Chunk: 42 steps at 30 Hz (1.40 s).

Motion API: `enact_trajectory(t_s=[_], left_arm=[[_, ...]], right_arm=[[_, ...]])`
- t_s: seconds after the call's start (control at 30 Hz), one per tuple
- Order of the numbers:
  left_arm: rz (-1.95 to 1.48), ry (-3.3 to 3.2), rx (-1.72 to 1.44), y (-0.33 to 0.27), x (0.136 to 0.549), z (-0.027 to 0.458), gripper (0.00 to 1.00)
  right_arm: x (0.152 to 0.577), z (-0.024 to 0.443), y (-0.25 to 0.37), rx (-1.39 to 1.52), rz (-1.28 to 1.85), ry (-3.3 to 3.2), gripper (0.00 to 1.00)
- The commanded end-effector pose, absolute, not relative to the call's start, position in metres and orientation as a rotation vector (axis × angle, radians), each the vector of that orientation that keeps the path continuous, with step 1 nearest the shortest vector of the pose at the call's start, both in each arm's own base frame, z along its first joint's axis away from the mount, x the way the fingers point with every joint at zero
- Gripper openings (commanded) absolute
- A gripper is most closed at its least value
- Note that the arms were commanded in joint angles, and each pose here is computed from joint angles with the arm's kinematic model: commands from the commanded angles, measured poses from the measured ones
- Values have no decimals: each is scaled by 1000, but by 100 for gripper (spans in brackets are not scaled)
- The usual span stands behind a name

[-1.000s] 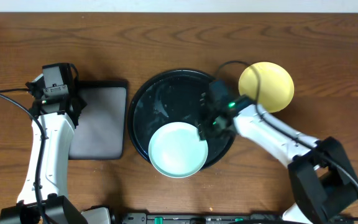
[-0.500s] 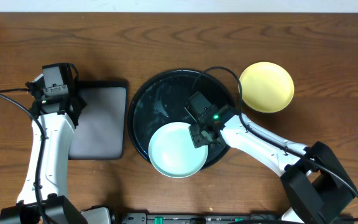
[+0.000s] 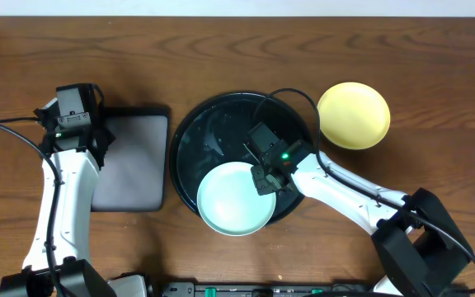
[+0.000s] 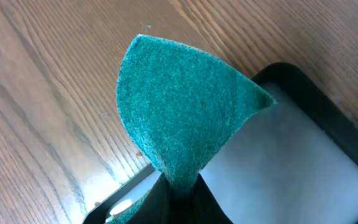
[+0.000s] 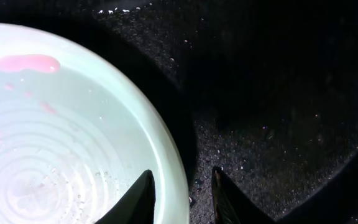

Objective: Clean dirty plates on tray and stack at the side
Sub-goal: 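Move the right gripper back to the mint plate on the tray, then grip the mint plate rim with the right gripper and drag it to tray center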

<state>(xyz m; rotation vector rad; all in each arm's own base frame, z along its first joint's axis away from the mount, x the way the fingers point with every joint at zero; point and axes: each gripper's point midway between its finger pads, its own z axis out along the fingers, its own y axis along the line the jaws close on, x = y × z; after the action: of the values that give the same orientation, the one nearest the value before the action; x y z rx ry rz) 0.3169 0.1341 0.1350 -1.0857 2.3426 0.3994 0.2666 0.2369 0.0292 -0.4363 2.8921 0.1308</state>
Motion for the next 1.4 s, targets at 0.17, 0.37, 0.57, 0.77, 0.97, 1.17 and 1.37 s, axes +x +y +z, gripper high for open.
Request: enact_trajectory(t_s=[0.17, 0.37, 0.57, 0.77, 0.97, 1.17, 1.37], left_arm=[[399, 2323, -1088, 134, 315, 140, 8], [399, 2323, -1088, 134, 315, 140, 8], [399, 2323, -1088, 134, 315, 140, 8], [399, 2323, -1088, 134, 315, 140, 8], [399, 2323, -1088, 134, 315, 140, 8], [398, 2322, -1088, 134, 315, 140, 8], [397, 2320, -1088, 134, 316, 140, 8]], right_arm=[[265, 21, 234, -438, 94, 2904, 29], [263, 14, 233, -442, 81, 2920, 25], [260, 5, 233, -449, 80, 2947, 15], [262, 5, 235, -447, 88, 2935, 1], [293, 13, 238, -349, 127, 2839, 1], [340, 30, 214, -92, 156, 2732, 1], [366, 36, 194, 143, 235, 2697, 1]])
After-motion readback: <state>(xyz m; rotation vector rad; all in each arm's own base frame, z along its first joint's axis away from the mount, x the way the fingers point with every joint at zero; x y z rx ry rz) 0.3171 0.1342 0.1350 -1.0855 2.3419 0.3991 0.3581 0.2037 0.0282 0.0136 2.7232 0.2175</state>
